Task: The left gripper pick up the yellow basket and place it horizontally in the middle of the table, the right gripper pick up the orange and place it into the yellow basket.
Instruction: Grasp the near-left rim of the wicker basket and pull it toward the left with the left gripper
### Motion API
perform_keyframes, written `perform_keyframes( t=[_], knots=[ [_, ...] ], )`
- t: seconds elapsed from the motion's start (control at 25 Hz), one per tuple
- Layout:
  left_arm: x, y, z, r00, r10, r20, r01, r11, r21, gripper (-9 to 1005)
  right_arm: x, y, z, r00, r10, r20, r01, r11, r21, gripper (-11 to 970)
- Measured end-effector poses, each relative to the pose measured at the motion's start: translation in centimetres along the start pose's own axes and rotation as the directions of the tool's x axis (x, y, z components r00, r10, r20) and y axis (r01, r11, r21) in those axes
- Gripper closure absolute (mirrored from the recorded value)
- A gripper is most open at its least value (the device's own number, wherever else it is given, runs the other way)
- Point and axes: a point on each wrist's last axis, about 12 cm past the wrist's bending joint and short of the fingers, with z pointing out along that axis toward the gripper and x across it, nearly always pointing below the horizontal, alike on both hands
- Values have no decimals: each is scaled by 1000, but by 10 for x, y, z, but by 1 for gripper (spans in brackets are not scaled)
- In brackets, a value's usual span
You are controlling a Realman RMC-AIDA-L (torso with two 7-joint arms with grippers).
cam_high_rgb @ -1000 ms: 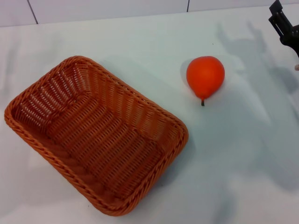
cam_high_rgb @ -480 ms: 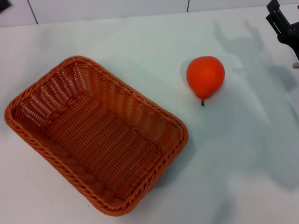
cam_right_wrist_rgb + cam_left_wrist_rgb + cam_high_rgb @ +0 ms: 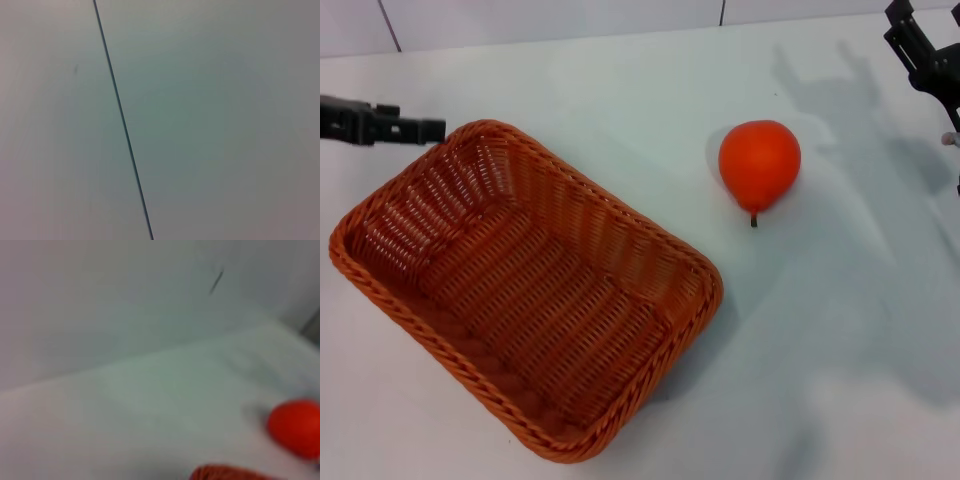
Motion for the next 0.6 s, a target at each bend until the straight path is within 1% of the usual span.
perform_keyframes(
  t=[0.12, 0.28, 0.44, 0.6],
  knots=[
    [-4, -2, 2, 996, 62, -71, -65, 997, -43, 94, 0, 0, 0, 1000, 0, 2, 0, 1000, 2, 15],
    [-5, -2, 4, 982, 118, -150, -133, 987, -95, 99, -1, -2, -1, 1000, -3, 9, 3, 1000, 14, 15],
    [-3, -3, 8, 965, 140, -221, -168, 979, -113, 103, -2, -2, -1, 1000, -4, 12, 3, 1000, 19, 15],
    [0, -5, 13, 954, 151, -258, -184, 977, -106, 108, -2, -2, -1, 1000, -4, 13, 3, 1000, 20, 15]
  ],
)
